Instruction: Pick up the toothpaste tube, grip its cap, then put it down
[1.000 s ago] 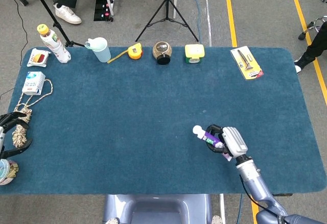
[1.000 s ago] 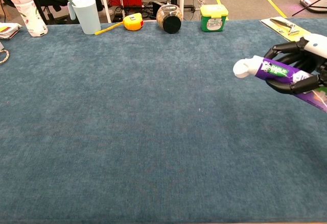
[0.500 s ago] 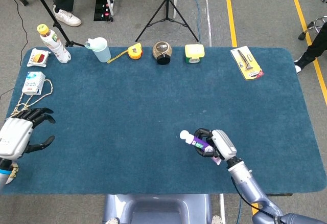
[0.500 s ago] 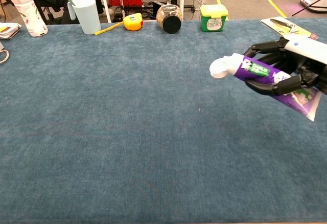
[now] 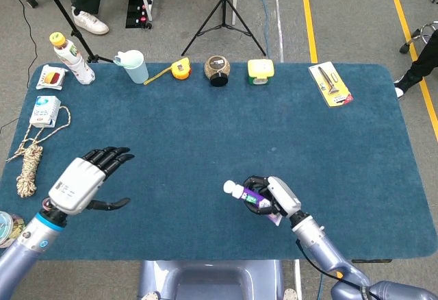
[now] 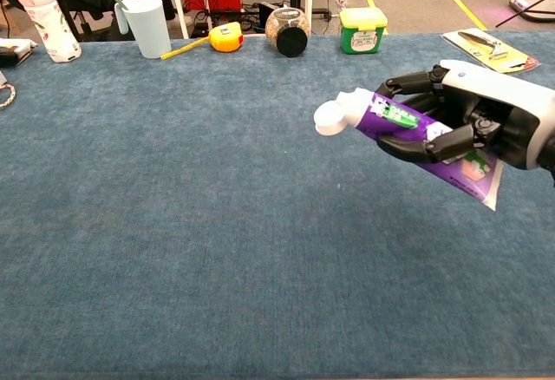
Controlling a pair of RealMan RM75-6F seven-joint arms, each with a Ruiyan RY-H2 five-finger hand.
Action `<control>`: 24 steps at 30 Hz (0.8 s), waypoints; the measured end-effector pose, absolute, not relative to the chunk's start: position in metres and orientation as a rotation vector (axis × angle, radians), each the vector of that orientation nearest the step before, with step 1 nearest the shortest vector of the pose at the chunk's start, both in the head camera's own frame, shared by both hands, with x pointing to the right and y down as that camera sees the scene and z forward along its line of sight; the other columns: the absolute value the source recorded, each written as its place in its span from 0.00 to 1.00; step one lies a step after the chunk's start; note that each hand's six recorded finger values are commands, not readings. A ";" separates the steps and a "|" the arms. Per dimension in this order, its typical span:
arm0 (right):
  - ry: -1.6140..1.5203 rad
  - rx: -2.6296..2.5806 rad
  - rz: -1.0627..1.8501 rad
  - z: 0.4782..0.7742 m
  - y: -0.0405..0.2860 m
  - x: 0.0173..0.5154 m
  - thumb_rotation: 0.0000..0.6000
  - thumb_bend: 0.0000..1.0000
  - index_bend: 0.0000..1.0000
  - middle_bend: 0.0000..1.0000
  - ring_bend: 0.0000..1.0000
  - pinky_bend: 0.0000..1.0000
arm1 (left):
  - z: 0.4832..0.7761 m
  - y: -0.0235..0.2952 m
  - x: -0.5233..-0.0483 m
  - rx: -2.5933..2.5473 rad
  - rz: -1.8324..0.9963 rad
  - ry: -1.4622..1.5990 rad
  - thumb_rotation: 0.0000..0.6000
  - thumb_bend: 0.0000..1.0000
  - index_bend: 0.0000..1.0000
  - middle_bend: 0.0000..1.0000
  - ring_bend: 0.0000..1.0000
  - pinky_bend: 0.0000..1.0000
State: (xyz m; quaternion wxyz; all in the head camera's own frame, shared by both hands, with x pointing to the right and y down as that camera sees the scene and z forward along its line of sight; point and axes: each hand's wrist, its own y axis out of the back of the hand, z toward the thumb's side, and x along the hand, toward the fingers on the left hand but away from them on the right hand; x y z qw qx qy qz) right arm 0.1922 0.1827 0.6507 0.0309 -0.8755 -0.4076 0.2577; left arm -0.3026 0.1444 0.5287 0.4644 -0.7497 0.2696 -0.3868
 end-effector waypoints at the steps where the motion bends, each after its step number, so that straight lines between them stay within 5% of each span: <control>1: -1.260 -2.705 0.788 0.650 0.182 0.191 1.00 0.50 0.86 0.96 1.00 1.00 | 0.530 0.145 -0.296 -1.839 -0.931 0.651 0.48 0.16 0.09 0.13 0.13 0.32; 7: -1.272 -2.749 0.764 0.646 0.182 0.183 1.00 0.50 0.86 0.96 1.00 1.00 | 0.540 0.149 -0.263 -1.836 -0.851 0.578 0.55 0.16 0.01 0.08 0.08 0.32; 13: -1.309 -2.802 0.741 0.641 0.185 0.180 1.00 0.50 0.86 0.96 1.00 1.00 | 0.553 0.150 -0.240 -1.814 -0.826 0.534 0.85 0.16 0.00 0.06 0.06 0.32; 24: -1.340 -2.903 0.707 0.630 0.191 0.171 1.00 0.51 0.86 0.96 1.00 1.00 | 0.564 0.143 -0.203 -1.799 -0.787 0.519 0.87 0.16 0.00 0.02 0.00 0.29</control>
